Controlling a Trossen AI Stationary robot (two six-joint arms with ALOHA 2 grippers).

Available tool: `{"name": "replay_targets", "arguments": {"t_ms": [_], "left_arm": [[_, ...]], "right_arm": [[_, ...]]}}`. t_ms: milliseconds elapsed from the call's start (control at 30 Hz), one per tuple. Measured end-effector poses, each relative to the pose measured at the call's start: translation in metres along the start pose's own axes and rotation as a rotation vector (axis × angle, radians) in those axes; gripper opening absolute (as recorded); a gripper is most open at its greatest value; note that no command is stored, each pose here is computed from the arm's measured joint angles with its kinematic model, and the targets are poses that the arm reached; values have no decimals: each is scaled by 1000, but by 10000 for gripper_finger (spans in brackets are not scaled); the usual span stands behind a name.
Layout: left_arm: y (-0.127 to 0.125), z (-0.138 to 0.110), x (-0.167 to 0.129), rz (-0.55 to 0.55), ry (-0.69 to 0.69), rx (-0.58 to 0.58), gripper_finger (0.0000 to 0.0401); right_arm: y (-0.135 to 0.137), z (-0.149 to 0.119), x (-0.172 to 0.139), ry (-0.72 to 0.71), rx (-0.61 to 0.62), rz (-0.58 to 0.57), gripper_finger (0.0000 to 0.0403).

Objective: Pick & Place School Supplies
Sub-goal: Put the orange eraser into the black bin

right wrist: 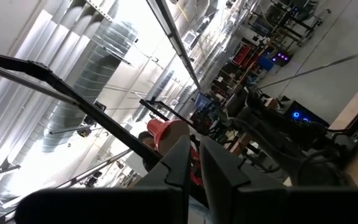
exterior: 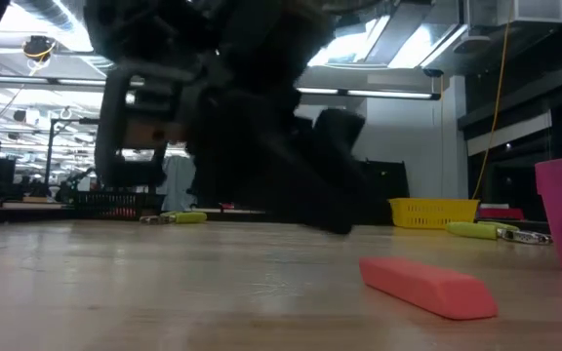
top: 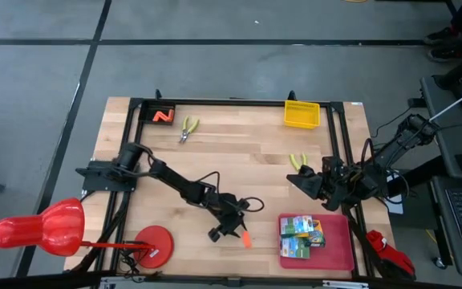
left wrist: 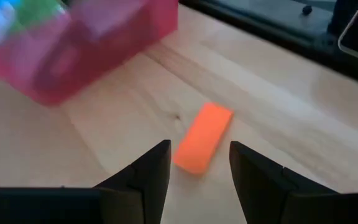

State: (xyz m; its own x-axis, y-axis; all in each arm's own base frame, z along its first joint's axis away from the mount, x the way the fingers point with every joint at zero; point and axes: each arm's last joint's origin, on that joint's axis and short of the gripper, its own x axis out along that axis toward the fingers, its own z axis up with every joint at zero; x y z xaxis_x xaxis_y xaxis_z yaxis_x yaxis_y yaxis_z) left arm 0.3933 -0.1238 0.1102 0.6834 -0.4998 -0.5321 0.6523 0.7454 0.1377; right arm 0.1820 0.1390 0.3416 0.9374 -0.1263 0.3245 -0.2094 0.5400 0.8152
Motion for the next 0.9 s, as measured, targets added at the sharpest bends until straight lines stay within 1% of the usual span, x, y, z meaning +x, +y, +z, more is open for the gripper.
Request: {"name": "replay_targets", "arguments": {"t_ms": [100, 467, 700, 900], "left_arm": [[3, -3, 5, -23, 0, -6, 162], [6, -6, 21, -54, 0, 18, 162], [4, -10, 22, -84, 18, 7, 161], [4, -10, 22, -85, 18, 7, 161]], "right_arm": [[0, 0, 0, -4, 0, -6, 39], [0, 0, 0, -7, 8, -9, 39], [0, 0, 0, -9, 7, -12, 39], [0, 0, 0, -9, 7, -13, 39]]}}
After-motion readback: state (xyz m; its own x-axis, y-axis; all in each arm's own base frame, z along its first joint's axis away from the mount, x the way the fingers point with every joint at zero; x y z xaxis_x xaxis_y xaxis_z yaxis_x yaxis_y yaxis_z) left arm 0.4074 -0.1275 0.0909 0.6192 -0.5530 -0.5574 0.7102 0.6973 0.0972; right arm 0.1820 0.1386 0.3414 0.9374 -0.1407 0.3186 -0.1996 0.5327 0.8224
